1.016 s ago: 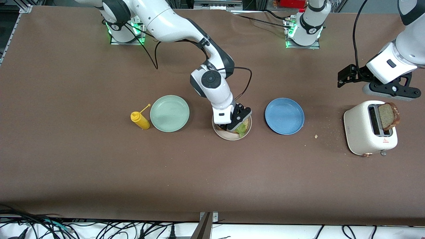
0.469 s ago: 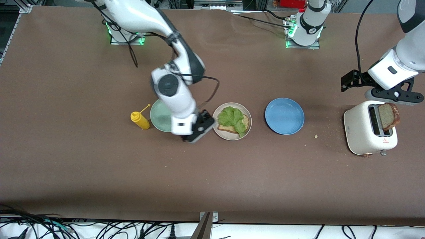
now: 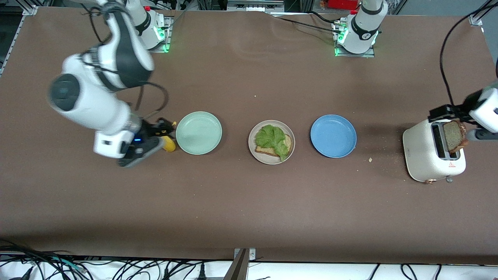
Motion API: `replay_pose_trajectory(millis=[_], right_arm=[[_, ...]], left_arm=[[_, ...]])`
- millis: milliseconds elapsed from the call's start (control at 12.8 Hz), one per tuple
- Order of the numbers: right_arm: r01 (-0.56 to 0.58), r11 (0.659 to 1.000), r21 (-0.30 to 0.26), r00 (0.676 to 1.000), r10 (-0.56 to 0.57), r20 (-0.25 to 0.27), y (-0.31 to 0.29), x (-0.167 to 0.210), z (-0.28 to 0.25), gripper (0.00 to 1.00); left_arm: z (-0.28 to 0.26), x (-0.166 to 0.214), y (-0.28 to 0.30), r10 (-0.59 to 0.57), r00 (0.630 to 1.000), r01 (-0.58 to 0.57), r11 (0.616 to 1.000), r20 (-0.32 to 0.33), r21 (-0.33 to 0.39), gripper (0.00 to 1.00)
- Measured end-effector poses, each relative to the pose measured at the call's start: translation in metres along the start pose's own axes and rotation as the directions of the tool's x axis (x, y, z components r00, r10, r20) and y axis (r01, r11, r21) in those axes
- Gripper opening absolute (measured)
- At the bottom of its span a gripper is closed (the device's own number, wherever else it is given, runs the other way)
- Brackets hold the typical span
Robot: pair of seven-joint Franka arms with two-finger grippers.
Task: Make sandwich in beige plate with both arms
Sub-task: 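Open the right gripper over the bread and withdraw it to rest, then lower the left gripper onto the toaster and grasp the bread slice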
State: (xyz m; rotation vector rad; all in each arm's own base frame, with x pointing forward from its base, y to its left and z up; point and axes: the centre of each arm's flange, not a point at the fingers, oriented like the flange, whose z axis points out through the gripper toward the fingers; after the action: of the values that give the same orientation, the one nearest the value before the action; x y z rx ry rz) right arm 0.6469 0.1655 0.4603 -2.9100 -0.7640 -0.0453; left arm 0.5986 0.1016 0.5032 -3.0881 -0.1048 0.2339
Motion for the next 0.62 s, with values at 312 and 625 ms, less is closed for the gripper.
replay_pose_trajectory(millis=[312,625], right_arm=[[-0.087,0.996,-0.034,0.995,0.088,0.044,0.075,-0.08,-0.071,1.0],[-0.164,0.986,-0.02,0.986,0.164,0.039,0.083,-0.14,-0.127,1.0]], left_arm=[[0.031,0.025,-0.045,0.032,0.998,-0.029,0.999,-0.053,0.043,1.0],[0.096,0.027,-0.111,0.078,0.99,-0.073,0.996,-0.119,0.05,1.0]])
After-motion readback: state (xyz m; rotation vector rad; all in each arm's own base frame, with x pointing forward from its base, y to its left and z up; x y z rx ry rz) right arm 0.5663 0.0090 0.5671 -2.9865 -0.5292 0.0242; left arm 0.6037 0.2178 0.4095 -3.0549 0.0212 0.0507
